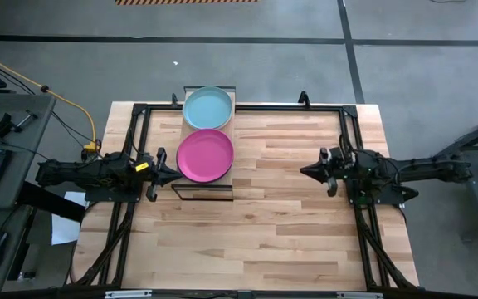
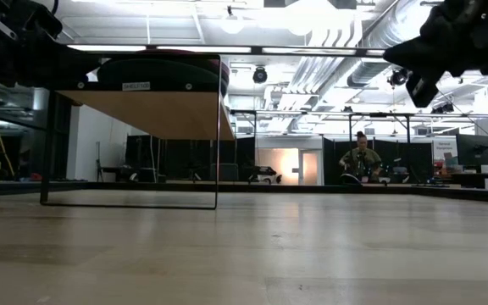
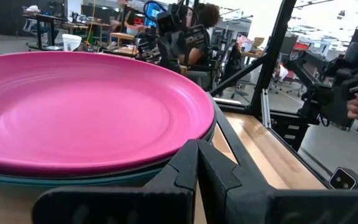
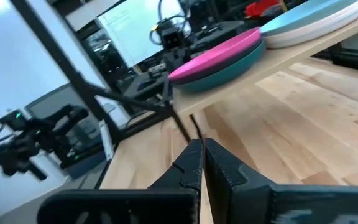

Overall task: Place and stack plates onto a shelf
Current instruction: Return to Home Position

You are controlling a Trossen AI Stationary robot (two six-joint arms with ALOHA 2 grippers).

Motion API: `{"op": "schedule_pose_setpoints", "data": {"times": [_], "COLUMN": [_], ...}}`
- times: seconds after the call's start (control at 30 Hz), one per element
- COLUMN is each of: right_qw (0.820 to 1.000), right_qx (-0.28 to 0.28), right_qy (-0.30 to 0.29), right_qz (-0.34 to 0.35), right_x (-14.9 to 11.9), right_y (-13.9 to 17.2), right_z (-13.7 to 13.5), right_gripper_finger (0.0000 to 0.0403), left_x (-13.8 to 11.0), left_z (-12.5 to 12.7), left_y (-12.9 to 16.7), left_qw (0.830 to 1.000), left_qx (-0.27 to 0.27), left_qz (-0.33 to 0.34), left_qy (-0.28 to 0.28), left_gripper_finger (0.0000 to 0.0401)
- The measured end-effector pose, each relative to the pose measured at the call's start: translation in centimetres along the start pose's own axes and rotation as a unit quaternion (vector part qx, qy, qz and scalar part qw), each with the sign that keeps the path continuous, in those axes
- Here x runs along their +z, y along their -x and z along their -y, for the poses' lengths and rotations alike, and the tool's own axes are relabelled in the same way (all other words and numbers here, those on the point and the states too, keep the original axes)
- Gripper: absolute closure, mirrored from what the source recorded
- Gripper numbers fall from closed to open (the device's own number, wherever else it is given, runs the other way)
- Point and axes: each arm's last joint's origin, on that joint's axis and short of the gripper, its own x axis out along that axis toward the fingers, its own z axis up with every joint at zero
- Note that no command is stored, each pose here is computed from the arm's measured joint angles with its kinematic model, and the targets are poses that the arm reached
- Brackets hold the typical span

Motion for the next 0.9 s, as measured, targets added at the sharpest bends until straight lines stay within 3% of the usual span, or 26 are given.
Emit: {"op": "schedule_pose_setpoints", "data": {"times": [0.47, 0.7, 0.9], "right_qw": [0.999, 0.996, 0.995], "right_qx": [0.029, 0.019, 0.016], "right_qy": [0.034, 0.091, 0.095], "right_qz": [0.028, 0.008, -0.017], "right_x": [-2.7, -3.2, -3.6], "right_y": [1.7, 2.2, 2.1], "right_z": [1.2, 1.5, 1.6], "right_gripper_finger": [0.0403, 0.0403, 0.0403], "left_x": [0.0, 0.0, 0.0], "left_z": [0.0, 0.0, 0.0], "left_y": [0.0, 0.0, 0.0], "left_qw": [1.0, 1.0, 1.0], "left_qx": [0.0, 0.0, 0.0], "left_qz": [0.0, 0.0, 0.0], "left_qy": [0.0, 0.0, 0.0], "left_gripper_finger": [0.04, 0.04, 0.04]}}
